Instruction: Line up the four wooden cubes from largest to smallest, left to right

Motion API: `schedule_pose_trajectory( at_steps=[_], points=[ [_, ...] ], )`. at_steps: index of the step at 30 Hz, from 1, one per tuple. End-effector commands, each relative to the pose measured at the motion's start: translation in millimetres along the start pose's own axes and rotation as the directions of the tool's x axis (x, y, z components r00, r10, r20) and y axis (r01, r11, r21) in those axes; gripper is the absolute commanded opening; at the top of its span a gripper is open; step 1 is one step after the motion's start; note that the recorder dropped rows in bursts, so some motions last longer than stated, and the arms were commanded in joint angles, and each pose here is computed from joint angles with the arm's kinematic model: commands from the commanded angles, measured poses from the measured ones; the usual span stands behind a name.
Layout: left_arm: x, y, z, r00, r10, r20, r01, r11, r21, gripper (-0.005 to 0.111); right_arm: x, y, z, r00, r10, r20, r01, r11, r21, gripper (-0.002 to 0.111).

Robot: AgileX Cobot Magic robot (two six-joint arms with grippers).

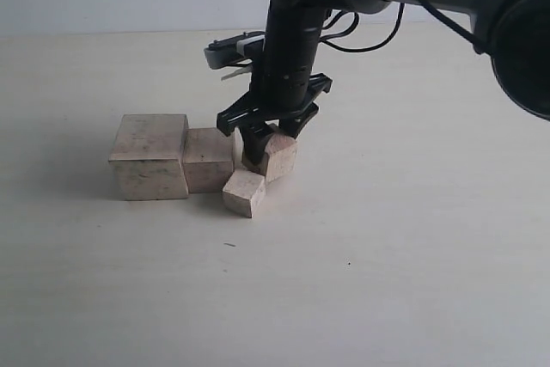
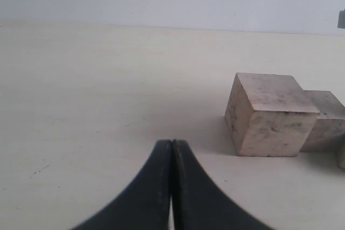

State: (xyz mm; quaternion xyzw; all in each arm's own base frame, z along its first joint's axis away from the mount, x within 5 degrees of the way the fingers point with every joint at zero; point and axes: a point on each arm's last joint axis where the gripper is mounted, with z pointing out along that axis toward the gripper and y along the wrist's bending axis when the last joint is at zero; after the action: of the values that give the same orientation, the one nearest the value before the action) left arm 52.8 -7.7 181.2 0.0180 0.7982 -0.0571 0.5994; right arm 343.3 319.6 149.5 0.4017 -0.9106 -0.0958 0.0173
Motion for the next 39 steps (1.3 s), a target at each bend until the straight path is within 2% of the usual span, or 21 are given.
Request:
schedule_pose_trajectory(
  at_steps=[1,7,16,23,27,39],
  points=[
    [-0.2,-0.3,0.0,1.000,0.005,0.013,-0.005,1.000,0.007,0.000,7.6,1.0,-6.6,1.000,-0.013,-0.010,0.013,1.000,0.004,0.000],
    [-0.2,-0.3,0.0,1.000,0.005,0.013,-0.005,1.000,0.007,0.000,18.7,0.6,1.5,0.998,-0.002,-0.058,0.002,1.000,0.000,0.000],
    [-0.2,-0.3,0.0,1.000,0.005,0.013,-0.005,1.000,0.007,0.000,18.8,5.3,-15.9,1.000,-0.004,-0.017,0.004,1.000,-0.009,0.000],
    [-0.2,-0.3,0.0,1.000,0.005,0.013,-0.005,1.000,0.007,0.000,18.5,5.7,-13.0,1.000,-0.003,-0.021,0.002,1.000,-0.021,0.000],
    [-0.2,-0.3,0.0,1.000,0.005,0.013,-0.005,1.000,0.007,0.000,17.9,9.9,-13.6,0.998,-0.067,-0.007,0.066,0.996,-0.066,0.000],
    [-0.2,-0.3,0.0,1.000,0.005,0.013,-0.005,1.000,0.007,0.000,33.4,12.3,-1.4,0.993,-0.097,-0.062,0.089,0.990,-0.112,0.000]
  ],
)
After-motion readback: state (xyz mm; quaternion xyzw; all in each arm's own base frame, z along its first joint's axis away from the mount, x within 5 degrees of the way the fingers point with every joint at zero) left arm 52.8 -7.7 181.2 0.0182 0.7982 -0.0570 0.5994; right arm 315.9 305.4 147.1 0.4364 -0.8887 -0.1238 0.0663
